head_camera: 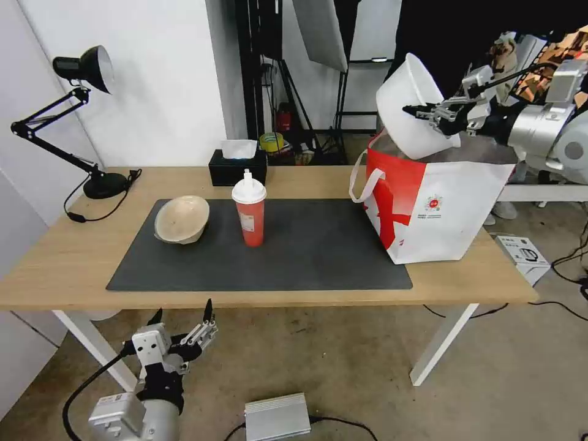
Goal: Pick up the trash from the table and place it into the takeout bag.
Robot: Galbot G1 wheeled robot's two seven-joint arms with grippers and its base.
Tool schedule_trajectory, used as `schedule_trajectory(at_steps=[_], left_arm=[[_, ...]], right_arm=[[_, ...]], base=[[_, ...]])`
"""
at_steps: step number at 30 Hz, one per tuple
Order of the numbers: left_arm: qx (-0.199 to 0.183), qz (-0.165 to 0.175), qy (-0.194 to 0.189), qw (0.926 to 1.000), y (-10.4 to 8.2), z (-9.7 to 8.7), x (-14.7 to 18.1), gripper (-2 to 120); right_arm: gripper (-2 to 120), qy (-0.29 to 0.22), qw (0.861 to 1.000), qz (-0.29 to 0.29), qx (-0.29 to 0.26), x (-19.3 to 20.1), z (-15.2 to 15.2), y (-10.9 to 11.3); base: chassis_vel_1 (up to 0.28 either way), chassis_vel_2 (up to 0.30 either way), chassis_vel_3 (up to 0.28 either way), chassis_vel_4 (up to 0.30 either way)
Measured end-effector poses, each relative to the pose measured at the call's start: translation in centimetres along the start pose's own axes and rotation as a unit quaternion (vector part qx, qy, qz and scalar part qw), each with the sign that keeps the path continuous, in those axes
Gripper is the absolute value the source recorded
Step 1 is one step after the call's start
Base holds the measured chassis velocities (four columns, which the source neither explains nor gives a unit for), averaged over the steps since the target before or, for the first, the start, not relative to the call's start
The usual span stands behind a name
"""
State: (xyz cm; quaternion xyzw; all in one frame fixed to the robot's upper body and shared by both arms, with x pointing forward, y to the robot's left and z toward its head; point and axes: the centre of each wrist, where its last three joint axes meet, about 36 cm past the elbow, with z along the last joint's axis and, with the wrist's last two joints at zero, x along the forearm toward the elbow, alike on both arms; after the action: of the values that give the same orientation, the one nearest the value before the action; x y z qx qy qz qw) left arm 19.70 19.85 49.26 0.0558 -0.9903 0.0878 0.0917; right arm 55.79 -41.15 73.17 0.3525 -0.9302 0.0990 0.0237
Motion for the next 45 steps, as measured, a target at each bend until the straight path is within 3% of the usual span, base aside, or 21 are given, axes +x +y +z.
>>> schedule_trajectory(at_steps=[16,43,45], left_arm=[[0.000,0.003,0.001,1.0000,0.0,0.0,0.0,100],[-0.002,0.000,0.001,1.0000,0.1,0.1,0.2,100],[-0.002,0.000,0.001,1.0000,0.1,0.1,0.2,100]], right_arm=[[0,0.002,0.999,0.021,-0.040,-0.9,2.9,-0.9],[0,0.015,0.997,0.023,-0.077,-2.0,8.3,-0.1],[5,0.011,0.997,0.022,-0.075,-2.1,8.4,0.0]], base=[[0.000,0.000,0.000,0.000],[0.000,0.000,0.000,0.000],[0.000,0.000,0.000,0.000]])
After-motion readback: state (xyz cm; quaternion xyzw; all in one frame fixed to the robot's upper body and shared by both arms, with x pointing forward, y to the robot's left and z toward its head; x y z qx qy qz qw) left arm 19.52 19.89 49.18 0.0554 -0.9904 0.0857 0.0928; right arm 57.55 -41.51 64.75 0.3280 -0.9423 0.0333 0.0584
